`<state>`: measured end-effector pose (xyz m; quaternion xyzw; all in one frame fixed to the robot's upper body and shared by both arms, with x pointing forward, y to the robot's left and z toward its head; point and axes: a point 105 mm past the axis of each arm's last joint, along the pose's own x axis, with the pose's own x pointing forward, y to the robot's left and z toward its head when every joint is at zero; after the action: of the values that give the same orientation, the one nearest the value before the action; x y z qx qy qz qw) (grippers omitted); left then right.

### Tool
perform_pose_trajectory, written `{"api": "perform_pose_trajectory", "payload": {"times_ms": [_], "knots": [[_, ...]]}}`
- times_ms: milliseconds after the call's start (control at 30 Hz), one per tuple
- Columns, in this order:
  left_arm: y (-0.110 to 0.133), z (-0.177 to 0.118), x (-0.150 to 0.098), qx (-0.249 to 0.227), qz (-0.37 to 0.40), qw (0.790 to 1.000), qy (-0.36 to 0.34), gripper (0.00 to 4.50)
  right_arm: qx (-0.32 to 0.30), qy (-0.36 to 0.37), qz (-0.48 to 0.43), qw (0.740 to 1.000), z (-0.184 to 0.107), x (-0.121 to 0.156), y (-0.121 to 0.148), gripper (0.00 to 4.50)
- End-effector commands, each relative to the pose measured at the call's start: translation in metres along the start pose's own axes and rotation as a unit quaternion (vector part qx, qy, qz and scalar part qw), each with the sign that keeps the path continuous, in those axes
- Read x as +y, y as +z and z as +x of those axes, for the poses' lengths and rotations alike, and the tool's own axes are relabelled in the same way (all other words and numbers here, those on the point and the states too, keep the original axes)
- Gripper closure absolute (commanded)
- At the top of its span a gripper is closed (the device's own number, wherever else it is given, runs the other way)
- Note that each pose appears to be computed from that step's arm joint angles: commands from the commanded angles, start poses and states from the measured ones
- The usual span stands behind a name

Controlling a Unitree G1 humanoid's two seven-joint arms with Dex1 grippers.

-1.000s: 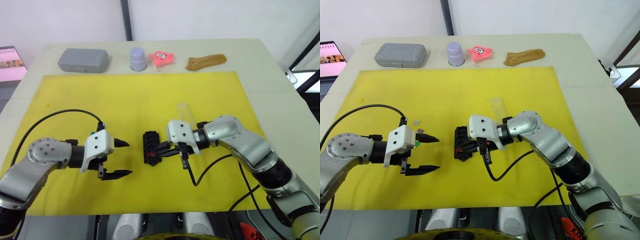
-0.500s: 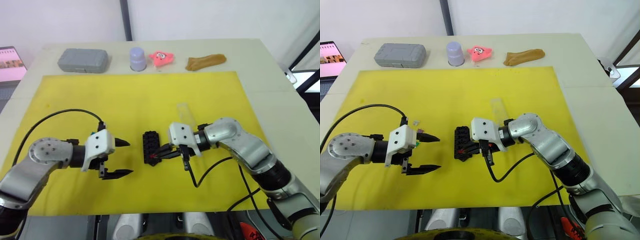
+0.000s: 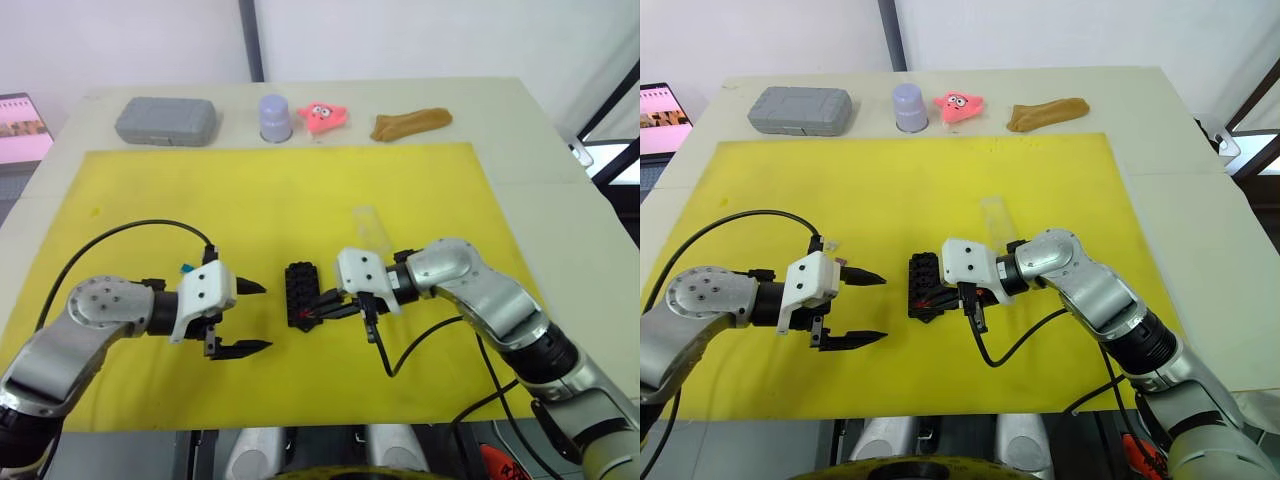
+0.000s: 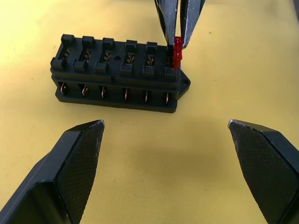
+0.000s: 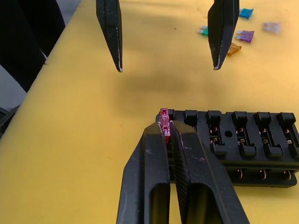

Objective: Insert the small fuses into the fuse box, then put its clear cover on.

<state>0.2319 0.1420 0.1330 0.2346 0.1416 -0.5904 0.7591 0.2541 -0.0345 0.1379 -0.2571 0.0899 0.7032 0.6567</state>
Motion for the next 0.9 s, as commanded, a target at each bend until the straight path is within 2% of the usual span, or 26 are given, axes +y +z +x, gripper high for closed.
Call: {"api": "perform_pose_trajectory", "payload": {"times_ms": [33, 300, 900], "knots": [[0.008, 0.000, 0.000, -0.008, 0.021, 1.000, 0.002, 0.03, -0.002, 0.000, -0.006, 1.000, 0.001, 0.000, 0.000, 4.50], [0.008, 0.001, -0.001, -0.010, 0.019, 1.000, 0.003, 0.03, 0.003, 0.000, -0.004, 1.000, 0.002, 0.000, -0.005, 4.50], [0.008, 0.003, -0.003, -0.013, 0.018, 1.000, -0.002, 0.03, -0.024, -0.007, 0.011, 1.000, -0.007, -0.005, 0.014, 4.50]]}}
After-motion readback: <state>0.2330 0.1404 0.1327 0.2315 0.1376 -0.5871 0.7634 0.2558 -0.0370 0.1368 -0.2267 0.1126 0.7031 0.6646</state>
